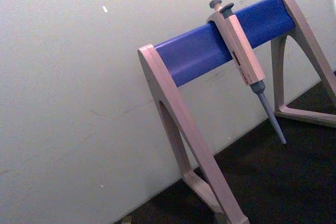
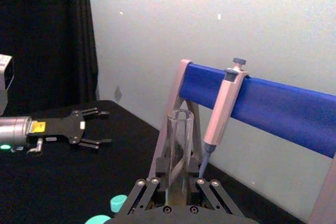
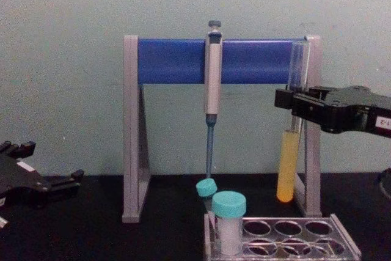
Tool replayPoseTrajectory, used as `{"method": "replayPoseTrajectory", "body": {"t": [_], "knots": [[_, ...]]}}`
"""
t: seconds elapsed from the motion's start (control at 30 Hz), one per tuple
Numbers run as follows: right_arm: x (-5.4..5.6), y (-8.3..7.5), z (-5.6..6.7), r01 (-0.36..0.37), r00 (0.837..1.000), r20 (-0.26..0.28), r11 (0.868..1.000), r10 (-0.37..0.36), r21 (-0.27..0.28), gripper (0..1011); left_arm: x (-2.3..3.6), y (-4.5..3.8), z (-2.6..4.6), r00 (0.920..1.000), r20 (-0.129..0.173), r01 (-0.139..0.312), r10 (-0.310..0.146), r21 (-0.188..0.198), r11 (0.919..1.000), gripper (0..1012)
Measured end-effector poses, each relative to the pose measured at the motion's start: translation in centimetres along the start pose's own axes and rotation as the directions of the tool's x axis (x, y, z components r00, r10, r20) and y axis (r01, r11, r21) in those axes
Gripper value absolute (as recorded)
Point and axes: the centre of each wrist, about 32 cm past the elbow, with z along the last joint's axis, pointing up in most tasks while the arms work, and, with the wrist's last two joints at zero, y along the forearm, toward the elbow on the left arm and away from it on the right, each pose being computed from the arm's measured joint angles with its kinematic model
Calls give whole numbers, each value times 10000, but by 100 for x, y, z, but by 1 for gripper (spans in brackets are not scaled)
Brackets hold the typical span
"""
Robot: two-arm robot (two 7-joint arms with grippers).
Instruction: Pick up the test tube from the test tube rack, shake it, then place it back into the test tube rack.
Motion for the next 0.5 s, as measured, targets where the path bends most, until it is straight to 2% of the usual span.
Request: {"method": "replayPoseTrajectory", "body": {"t": [0.3,0.5], "knots": [[37,-87,-14,591,9982,-48,9982,-591,-81,232,0,0,0,10000,1,0,0,0,10000,1010],[-5,-206,20,782,9969,40,9968,-781,-152,232,0,0,0,10000,0,-1,1,0,10000,1010]]}}
